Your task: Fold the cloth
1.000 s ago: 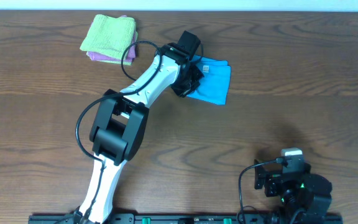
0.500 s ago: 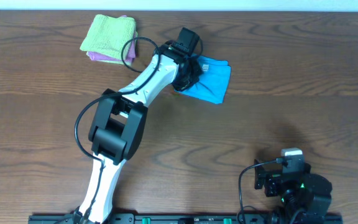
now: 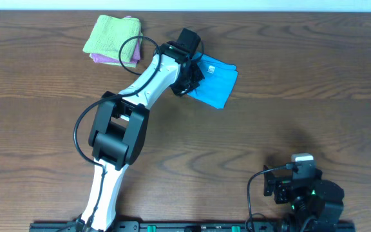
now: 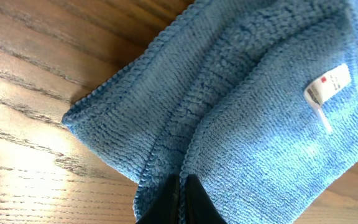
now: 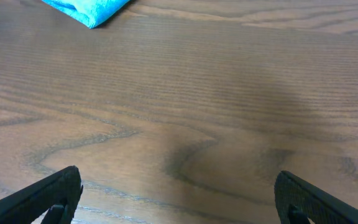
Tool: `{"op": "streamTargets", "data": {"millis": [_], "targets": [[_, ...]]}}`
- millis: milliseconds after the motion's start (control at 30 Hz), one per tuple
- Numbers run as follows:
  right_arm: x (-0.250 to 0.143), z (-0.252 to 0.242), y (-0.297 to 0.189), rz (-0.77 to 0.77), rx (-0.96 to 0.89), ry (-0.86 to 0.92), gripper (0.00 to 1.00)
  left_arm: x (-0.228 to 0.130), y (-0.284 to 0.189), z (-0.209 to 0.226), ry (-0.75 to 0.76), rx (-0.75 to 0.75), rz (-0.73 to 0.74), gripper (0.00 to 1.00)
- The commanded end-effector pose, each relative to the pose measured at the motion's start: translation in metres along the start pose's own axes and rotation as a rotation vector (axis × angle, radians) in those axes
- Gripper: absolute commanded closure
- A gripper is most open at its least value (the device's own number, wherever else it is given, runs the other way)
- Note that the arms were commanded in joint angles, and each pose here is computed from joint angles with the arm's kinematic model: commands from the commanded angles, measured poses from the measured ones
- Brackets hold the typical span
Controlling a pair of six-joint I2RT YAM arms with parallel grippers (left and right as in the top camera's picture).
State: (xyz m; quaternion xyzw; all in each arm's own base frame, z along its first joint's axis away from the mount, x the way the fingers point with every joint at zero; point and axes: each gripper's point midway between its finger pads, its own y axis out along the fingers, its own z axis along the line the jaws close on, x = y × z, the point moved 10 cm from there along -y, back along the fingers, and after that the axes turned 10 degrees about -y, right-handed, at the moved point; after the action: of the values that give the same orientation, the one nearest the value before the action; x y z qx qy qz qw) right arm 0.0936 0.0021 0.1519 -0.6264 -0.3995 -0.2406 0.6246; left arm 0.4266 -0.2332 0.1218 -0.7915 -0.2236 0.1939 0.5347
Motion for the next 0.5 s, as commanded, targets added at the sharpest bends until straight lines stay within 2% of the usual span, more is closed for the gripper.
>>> {"op": "streamTargets", "data": {"millis": [0, 233, 467], "targets": [[-0.001, 0.000, 0.000, -0.001, -0.005, 0.012, 0.01, -0.001, -0.022, -0.005, 0.063, -0.035, -0.036, 0.94], [-0.001, 0.000, 0.000, -0.001, -0.005, 0.012, 0.01, 0.002, -0.038, -0.010, 0.121, -0.049, -0.096, 0.94], [-0.001, 0.000, 0.000, 0.000, -0.005, 0.012, 0.01, 0.017, -0.048, 0.003, 0.119, 0.035, -0.191, 0.94]]}}
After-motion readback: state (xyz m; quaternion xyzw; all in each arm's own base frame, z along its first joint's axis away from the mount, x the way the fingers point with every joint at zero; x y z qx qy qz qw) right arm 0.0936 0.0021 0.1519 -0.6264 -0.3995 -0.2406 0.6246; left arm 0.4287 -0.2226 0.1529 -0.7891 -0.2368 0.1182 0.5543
